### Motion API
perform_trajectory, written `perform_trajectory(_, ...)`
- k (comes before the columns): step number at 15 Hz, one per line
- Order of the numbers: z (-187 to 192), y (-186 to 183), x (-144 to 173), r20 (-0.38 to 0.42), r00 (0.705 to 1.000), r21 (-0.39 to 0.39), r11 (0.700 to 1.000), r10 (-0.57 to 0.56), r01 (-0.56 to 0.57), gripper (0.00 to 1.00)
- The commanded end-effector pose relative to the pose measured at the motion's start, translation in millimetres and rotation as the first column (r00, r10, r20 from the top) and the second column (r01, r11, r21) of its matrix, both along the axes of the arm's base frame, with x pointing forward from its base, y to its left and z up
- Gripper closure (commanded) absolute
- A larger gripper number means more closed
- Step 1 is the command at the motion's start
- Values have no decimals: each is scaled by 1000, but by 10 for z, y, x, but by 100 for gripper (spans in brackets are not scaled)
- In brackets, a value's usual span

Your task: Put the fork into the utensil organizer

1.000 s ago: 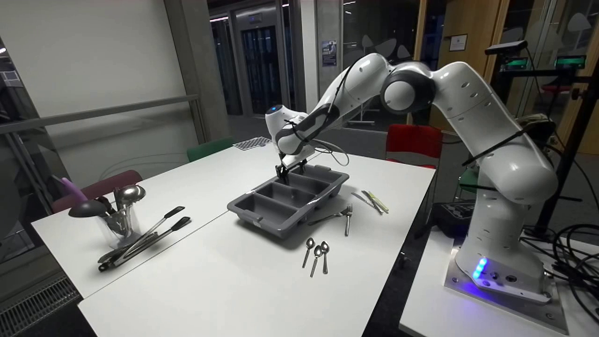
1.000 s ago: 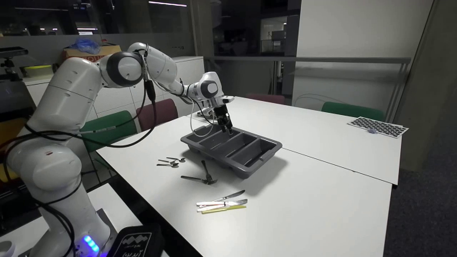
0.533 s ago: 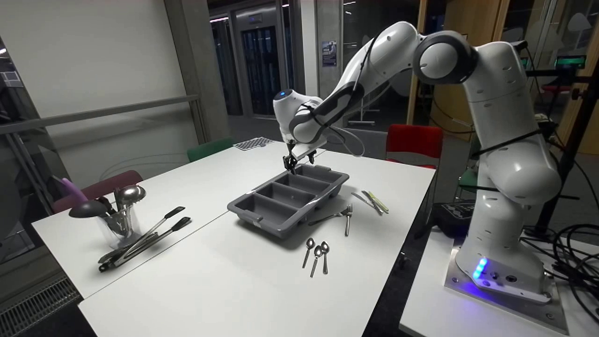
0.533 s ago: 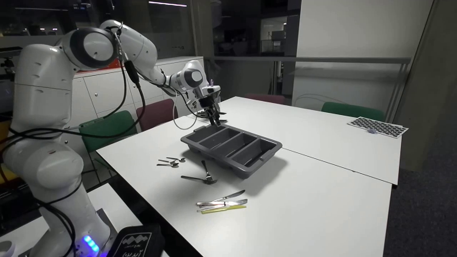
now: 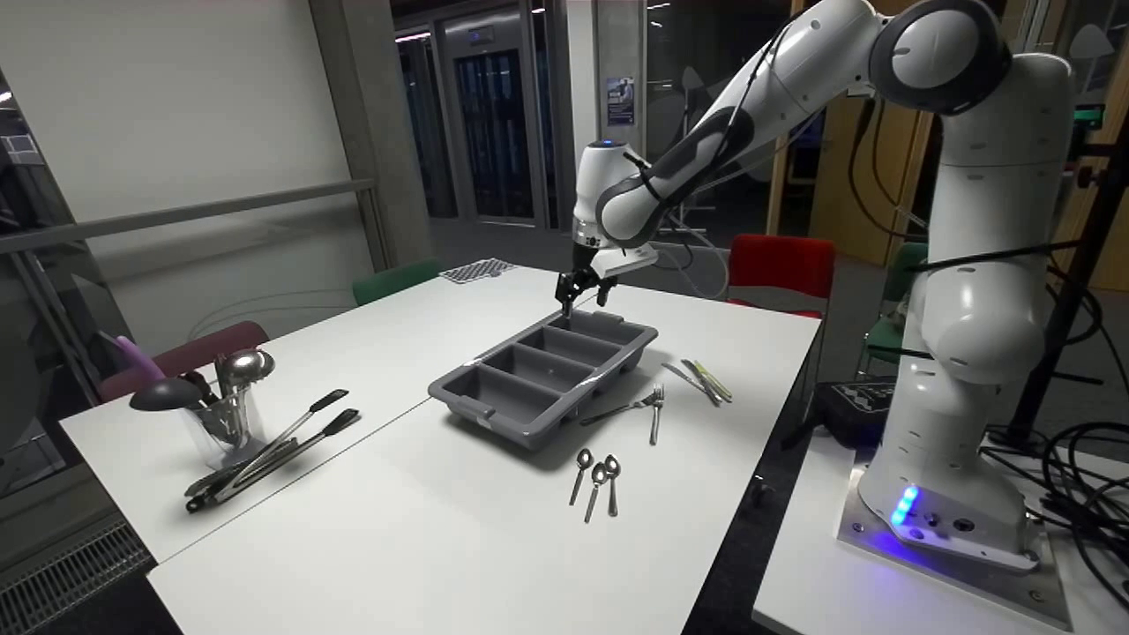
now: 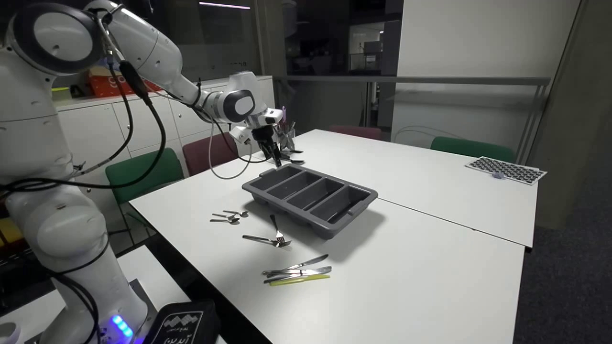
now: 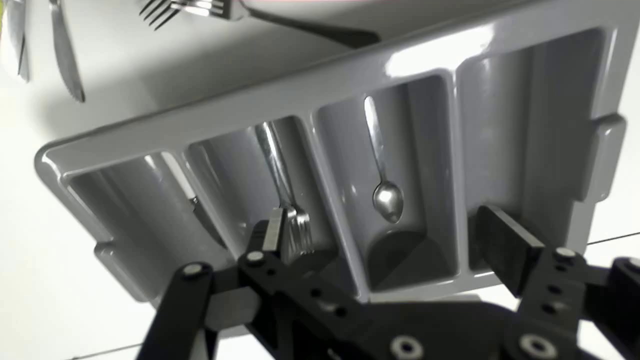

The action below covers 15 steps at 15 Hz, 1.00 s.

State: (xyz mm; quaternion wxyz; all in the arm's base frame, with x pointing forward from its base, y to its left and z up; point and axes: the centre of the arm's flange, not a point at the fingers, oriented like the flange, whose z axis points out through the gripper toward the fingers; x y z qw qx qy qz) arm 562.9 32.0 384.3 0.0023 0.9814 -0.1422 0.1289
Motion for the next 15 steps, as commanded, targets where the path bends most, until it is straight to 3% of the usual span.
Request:
perform_trajectory(1,-30,-251,-348,-58,995,174,982,83,-72,0)
perform_trajectory(5,-166,-267,-351,-178,966,352,929,186,-114,0)
perform_trajectory(6,-200,-104,-352,-133,979,291,951,152,-108,0)
perform_trajectory(8,-228,-162,-385,-163,971,332,937,176,-114,0)
perform_trajectory(15,-230,-176,-387,-163,971,336,935,175,-112,0)
